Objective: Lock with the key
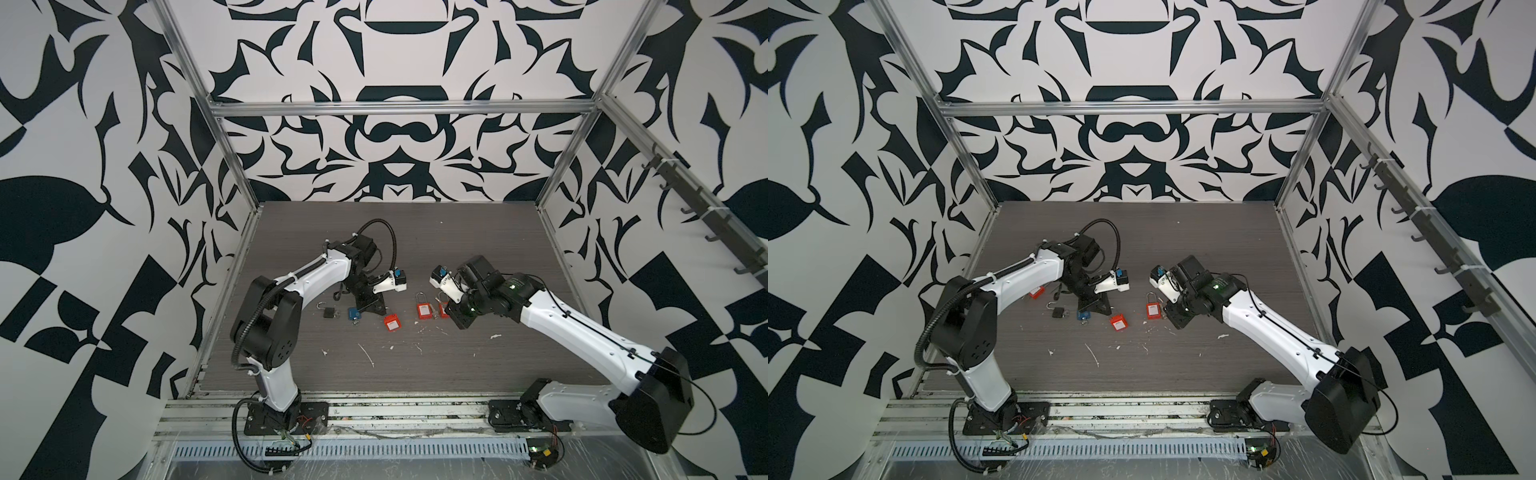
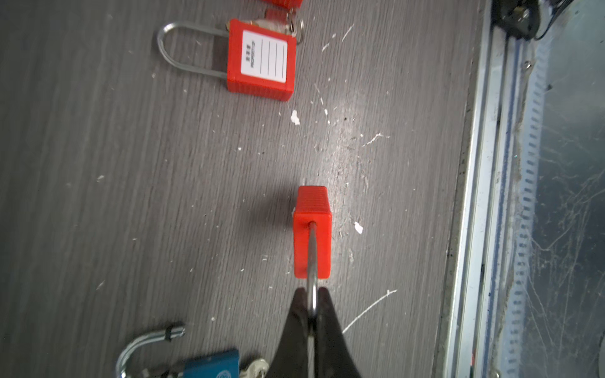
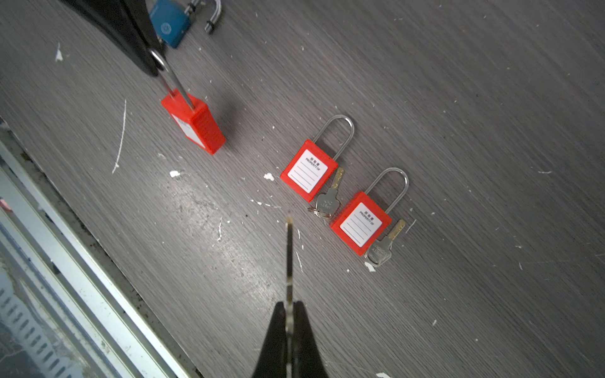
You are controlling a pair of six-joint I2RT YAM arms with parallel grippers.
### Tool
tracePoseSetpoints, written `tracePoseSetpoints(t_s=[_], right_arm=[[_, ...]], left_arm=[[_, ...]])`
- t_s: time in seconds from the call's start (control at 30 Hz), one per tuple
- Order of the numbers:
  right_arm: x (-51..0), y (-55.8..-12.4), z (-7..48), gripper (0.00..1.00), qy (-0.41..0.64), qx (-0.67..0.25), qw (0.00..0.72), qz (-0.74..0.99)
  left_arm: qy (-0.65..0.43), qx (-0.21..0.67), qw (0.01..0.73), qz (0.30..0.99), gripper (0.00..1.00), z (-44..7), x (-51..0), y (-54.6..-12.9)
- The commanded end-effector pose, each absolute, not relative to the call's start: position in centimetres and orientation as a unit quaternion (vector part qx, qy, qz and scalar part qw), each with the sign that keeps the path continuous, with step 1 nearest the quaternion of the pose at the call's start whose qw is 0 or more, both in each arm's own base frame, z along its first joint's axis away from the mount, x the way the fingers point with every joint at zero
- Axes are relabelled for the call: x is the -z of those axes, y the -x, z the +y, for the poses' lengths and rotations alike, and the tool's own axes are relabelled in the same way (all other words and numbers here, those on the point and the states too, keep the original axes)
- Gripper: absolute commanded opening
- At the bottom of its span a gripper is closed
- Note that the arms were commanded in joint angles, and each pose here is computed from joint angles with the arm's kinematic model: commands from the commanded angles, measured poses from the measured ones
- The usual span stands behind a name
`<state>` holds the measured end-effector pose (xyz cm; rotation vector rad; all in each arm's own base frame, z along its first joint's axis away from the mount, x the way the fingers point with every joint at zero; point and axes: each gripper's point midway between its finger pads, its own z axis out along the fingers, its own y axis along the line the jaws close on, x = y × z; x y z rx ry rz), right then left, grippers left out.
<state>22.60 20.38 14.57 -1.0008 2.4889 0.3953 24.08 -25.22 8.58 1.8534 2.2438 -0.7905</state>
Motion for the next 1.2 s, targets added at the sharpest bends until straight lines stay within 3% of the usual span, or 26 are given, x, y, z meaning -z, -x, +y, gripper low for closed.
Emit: tracePoseSetpoints(t_s=[0.0, 0.27, 0.5, 0.93, 1.17], right_arm=[[-15.0, -22.7, 21.4, 0.00, 0.334, -0.170, 0.227, 0.899], [-14.2, -22.2, 21.9, 0.00, 0.299, -0.194, 0.220, 0.908], [-14.0, -22.2, 22.5, 0.00, 0.218, -0.223, 0.198, 0.929], [-12.8, -22.3, 23.9, 0.00, 0.111, -0.236, 0.164, 0.951], [-11.4, -22.0, 24.4, 0.00, 0.092, -0.208, 0.135, 0.964]], left_arm=[[-0.628, 0.245, 0.028, 0.738, 0.00, -24.8, -8.4, -23.7], [-0.639, 0.211, 0.012, 0.740, 0.00, -25.9, -6.7, -25.5], [-0.646, 0.207, -0.001, 0.735, 0.06, -27.5, -5.6, -27.2], [-0.667, 0.200, 0.010, 0.717, 0.25, -29.4, -4.5, -29.2], [-0.653, 0.208, 0.081, 0.723, 0.41, -30.7, -7.0, -31.3]])
